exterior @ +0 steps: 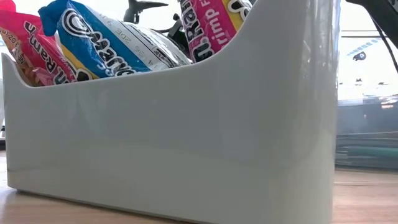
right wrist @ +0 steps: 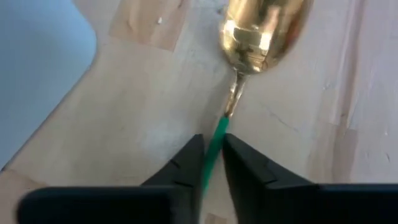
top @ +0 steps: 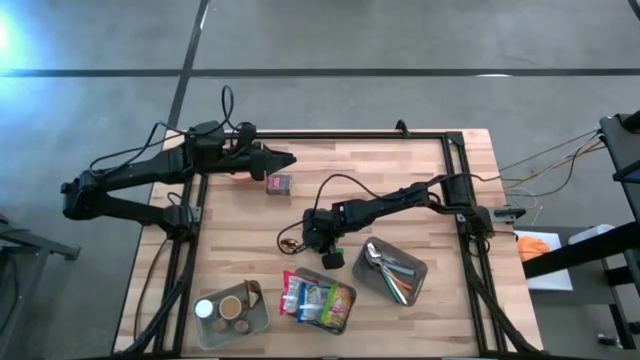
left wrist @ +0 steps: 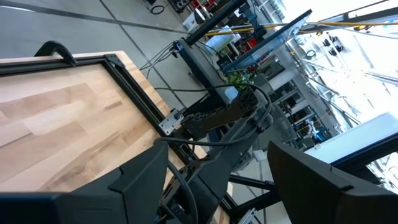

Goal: Pick & Place Food Item
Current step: Put the green spoon into the black bin

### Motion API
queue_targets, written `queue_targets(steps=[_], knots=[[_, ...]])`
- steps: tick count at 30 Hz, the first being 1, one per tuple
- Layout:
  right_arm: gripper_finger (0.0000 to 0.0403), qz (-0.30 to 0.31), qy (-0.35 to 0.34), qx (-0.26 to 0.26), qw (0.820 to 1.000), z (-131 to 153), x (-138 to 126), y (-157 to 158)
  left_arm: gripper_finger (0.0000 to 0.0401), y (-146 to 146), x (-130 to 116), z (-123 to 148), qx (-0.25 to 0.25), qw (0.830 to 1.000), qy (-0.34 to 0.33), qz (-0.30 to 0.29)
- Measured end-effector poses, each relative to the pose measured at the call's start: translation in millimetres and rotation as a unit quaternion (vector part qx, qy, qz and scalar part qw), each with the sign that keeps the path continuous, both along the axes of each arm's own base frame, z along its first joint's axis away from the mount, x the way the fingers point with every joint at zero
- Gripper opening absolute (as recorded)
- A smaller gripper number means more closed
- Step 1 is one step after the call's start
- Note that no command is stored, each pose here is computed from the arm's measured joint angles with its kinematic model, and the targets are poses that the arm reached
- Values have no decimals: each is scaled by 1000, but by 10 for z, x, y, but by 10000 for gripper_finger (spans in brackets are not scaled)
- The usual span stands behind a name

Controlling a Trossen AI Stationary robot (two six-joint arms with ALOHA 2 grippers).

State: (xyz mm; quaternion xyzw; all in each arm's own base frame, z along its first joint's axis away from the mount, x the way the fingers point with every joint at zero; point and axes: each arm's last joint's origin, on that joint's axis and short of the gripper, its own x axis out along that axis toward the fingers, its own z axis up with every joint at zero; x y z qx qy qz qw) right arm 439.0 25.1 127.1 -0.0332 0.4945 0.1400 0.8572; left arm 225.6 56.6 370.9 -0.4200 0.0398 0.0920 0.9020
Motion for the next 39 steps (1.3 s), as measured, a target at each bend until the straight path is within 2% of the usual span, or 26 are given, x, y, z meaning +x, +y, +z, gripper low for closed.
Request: queue_targets(steps=[3,4,11,17,24,32,39], knots=[[22,-8,8,-1,1000,-7,-10,-23,278,0,0,0,0,1000,0,0],[18,-10,11,0,1000,-9,-15,-25,278,0,0,0,0,1000,0,0],[11,-24,26,6,999,14,-37,-31,278,0,-1,-7,-1,1000,4,0],[9,-48,22,8,999,147,-66,-44,278,-7,-20,9,-2,1000,2,-2],[9,-96,11,-15,995,457,-157,-135,278,-29,-77,160,9,1000,-22,-15],[8,-184,-7,-16,983,1000,-393,-207,278,-58,-183,224,20,999,-34,-17],[8,-276,0,34,961,1536,-816,-175,278,-67,-215,201,20,999,-17,-18]])
